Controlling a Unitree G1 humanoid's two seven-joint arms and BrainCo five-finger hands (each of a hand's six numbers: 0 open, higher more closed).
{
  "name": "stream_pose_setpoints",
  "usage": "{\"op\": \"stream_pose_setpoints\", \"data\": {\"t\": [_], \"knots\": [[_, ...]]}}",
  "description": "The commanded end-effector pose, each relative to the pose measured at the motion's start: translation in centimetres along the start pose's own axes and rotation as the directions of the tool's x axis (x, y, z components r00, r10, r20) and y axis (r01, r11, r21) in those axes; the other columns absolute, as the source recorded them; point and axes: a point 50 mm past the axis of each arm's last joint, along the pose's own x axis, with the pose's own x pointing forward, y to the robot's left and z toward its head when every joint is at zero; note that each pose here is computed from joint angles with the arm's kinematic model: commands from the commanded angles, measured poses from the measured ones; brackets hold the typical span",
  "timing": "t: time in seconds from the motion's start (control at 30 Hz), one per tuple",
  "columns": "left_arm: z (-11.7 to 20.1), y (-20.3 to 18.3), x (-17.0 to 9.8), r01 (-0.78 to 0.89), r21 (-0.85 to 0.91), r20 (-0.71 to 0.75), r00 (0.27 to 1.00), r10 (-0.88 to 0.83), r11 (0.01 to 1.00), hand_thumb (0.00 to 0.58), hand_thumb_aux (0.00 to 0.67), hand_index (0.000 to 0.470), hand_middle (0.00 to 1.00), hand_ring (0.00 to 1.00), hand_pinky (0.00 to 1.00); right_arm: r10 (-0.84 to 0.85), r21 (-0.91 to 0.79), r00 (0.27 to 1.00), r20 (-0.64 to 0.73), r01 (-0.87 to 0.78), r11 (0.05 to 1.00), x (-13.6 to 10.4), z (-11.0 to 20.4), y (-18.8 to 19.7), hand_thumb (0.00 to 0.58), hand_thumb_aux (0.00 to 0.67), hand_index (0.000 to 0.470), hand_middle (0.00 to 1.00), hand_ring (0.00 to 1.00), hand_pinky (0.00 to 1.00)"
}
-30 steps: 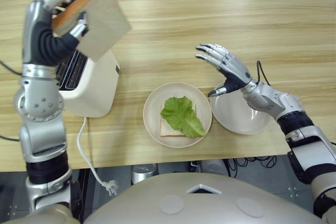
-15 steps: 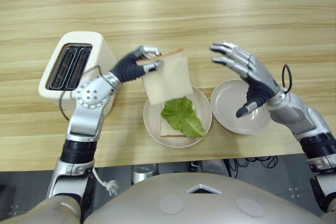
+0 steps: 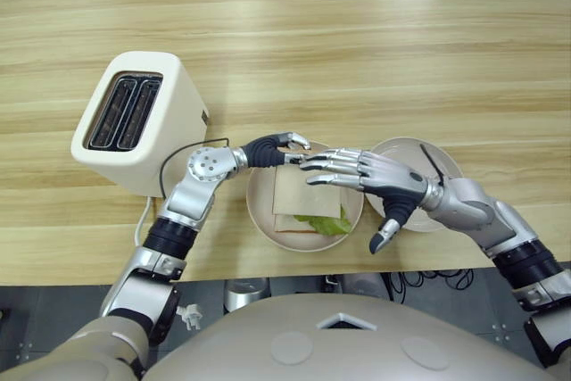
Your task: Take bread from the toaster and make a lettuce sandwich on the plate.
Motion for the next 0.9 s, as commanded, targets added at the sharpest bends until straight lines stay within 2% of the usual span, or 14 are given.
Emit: {"op": "stream_pose_setpoints", "data": {"t": [0.03, 0.3, 0.5, 0.6, 0.73, 0.9], "knots": [[-0.6, -0.7, 0.3, 0.031, 0.022, -0.023, 0.999, -0.031, 0.999, 0.580, 0.670, 0.460, 1.00, 1.00, 1.00, 0.058, 0.003, 0.998, -0.004, -0.058, 0.998, 0.2, -0.1, 1.0, 0.000, 0.000, 0.000, 0.00, 0.00, 0.00], [-0.9, -1.2, 0.4, 0.043, 0.033, -0.043, 0.998, -0.042, 0.999, 0.580, 0.670, 0.460, 1.00, 1.00, 1.00, 0.119, 0.018, 0.993, -0.011, -0.119, 0.993, 0.9, -0.3, 2.1, 0.000, 0.000, 0.000, 0.00, 0.00, 0.00], [-1.0, -1.0, 0.4, 0.029, 0.038, -0.047, 0.998, -0.027, 0.999, 0.580, 0.670, 0.460, 1.00, 1.00, 1.00, 0.197, 0.035, 0.975, -0.098, -0.194, 0.980, 1.1, -1.5, 4.2, 0.000, 0.000, 0.000, 0.00, 0.00, 0.00], [-1.1, -0.9, 0.4, 0.016, 0.043, -0.053, 0.999, -0.014, 0.999, 0.580, 0.670, 0.460, 1.00, 1.00, 1.00, 0.286, 0.070, 0.950, -0.125, -0.279, 0.958, 0.7, -1.8, 5.5, 0.000, 0.000, 0.000, 0.00, 0.00, 0.00], [-1.2, -0.7, 0.6, -0.005, 0.050, -0.057, 0.998, 0.007, 0.999, 0.580, 0.670, 0.460, 1.00, 1.00, 1.00, 0.463, 0.170, 0.870, -0.168, -0.437, 0.883, -0.8, -1.8, 7.5, 0.000, 0.000, 0.000, 0.00, 0.00, 0.00], [-1.2, -0.2, 0.8, -0.052, 0.111, -0.076, 0.995, 0.060, 0.993, 0.580, 0.670, 0.460, 1.00, 1.00, 1.00, 0.550, 0.236, 0.820, -0.159, -0.509, 0.828, -1.4, -1.4, 8.4, 0.000, 0.000, 0.000, 0.00, 0.00, 0.00]]}}
